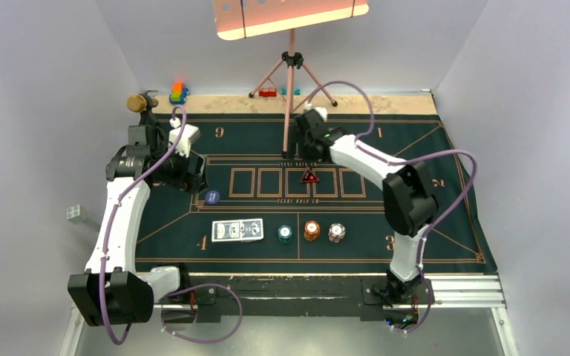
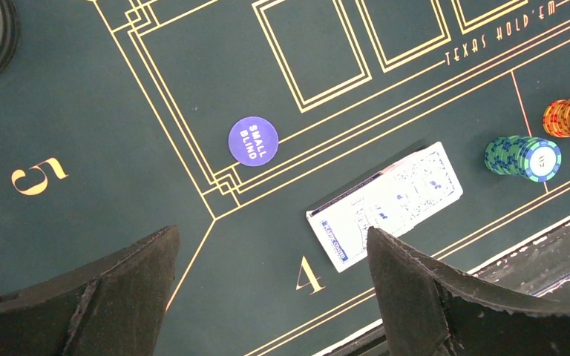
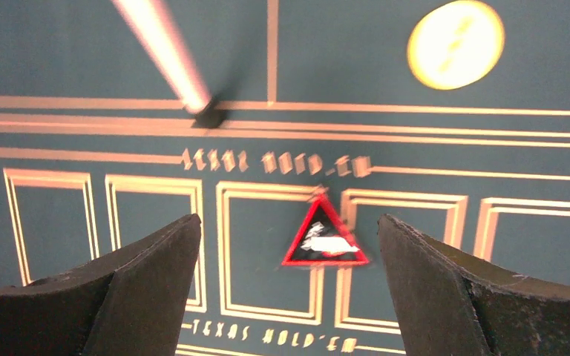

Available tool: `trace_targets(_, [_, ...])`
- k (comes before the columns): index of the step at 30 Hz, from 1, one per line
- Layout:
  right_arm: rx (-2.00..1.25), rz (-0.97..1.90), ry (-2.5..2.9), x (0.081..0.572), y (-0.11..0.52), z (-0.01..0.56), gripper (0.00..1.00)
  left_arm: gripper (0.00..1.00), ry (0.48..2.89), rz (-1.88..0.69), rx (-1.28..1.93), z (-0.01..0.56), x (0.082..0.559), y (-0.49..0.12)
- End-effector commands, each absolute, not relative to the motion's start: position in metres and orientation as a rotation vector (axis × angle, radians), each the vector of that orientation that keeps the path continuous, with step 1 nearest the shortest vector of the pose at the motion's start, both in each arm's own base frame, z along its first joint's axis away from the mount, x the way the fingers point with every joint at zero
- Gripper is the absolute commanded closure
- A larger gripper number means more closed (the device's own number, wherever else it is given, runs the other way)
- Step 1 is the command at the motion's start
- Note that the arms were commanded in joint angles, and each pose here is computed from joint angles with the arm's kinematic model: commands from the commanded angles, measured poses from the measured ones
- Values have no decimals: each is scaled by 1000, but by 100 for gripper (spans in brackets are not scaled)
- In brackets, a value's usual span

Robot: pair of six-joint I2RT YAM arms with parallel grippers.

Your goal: Distribute texas hold em gaming equipment

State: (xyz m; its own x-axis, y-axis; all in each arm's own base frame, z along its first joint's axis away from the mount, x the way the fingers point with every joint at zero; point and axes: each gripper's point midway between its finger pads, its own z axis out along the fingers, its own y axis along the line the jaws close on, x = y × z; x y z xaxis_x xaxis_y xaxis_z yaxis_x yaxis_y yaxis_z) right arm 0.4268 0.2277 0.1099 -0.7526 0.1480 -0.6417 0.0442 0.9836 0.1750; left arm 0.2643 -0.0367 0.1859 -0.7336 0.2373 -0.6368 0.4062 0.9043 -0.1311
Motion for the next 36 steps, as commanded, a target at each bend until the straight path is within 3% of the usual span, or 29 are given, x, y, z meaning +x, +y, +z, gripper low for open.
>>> trace_targets(1, [-42, 81, 2445, 408, 254, 75, 8, 0, 2392, -355, 452, 195, 262, -38])
trace_targets(22, [-107, -142, 2502, 389, 231, 41, 12, 0, 2388, -327, 463, 201, 259, -35])
trace_targets(24, [-97, -143, 2509, 384, 229, 42, 16, 0, 2386, -322, 469, 201, 259, -35])
trace_targets(29, [-34, -211, 2538, 367, 208, 37, 36, 0, 2388, -316, 476, 201, 259, -34])
trace_targets(36, [139, -290, 2620, 340, 159, 28, 46, 0, 2384, -287, 498, 203, 256, -31])
